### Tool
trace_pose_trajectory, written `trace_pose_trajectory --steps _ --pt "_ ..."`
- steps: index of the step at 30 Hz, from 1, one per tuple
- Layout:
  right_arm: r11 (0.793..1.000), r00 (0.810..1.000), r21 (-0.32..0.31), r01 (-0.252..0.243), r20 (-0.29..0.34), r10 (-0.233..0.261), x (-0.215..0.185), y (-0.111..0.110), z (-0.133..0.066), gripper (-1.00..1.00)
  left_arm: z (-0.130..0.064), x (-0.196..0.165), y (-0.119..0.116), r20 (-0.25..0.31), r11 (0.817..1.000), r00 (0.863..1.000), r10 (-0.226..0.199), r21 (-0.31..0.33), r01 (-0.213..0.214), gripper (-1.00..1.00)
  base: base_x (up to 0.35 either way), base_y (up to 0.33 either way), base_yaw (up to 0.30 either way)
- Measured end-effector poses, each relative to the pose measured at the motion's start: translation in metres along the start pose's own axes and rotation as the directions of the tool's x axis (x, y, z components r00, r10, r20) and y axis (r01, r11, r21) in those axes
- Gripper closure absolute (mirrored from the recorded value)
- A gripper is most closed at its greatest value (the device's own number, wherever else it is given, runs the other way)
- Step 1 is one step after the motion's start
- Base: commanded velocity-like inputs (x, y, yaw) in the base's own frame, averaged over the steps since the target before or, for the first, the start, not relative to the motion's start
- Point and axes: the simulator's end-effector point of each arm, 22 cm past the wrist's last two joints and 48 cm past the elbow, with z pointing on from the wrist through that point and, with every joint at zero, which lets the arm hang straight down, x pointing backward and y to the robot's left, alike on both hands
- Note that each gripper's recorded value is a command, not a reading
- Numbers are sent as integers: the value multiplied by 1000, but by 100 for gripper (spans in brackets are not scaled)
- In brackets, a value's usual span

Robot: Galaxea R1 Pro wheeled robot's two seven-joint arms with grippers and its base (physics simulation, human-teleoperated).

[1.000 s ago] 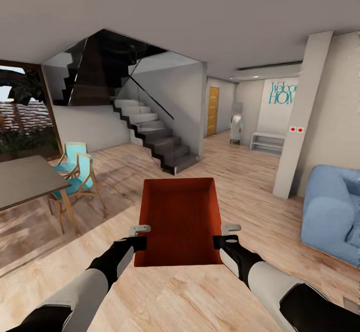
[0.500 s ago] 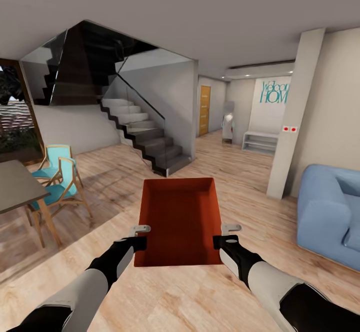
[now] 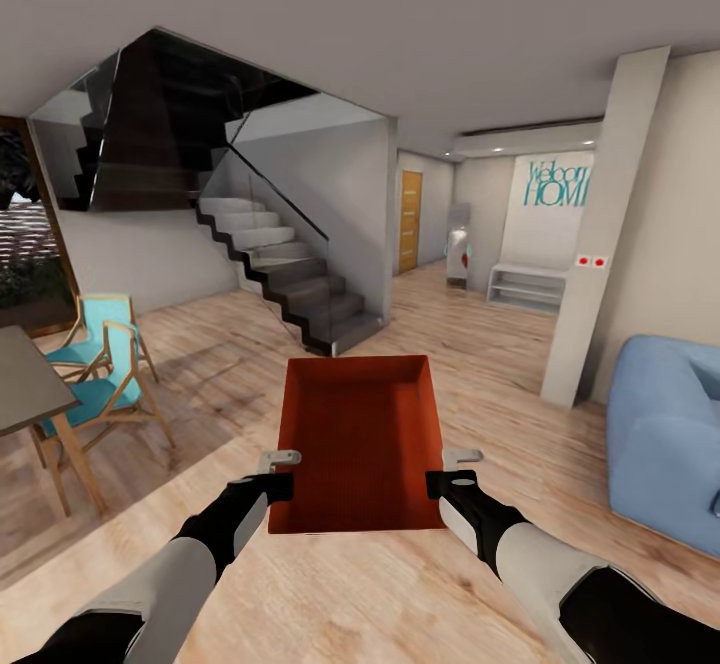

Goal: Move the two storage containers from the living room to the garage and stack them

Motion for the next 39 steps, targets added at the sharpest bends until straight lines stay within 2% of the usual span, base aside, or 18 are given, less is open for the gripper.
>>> trace_pose_trajectory --steps 5,26,39 --pt "1000 1000 0 0 0 0 0 0 0 100 0 0 0 0 1000 1000 0 0 0 100 324 0 -69" --pt "1000 1000 0 1 -10 -1 6 0 3 100 3 5 0 -10 1000 1000 0 0 0 100 324 0 -231" --pt "1000 1000 -1 1 -11 -1 6 1 4 100 4 6 0 -11 1000 1000 0 -1 0 100 324 0 -15"
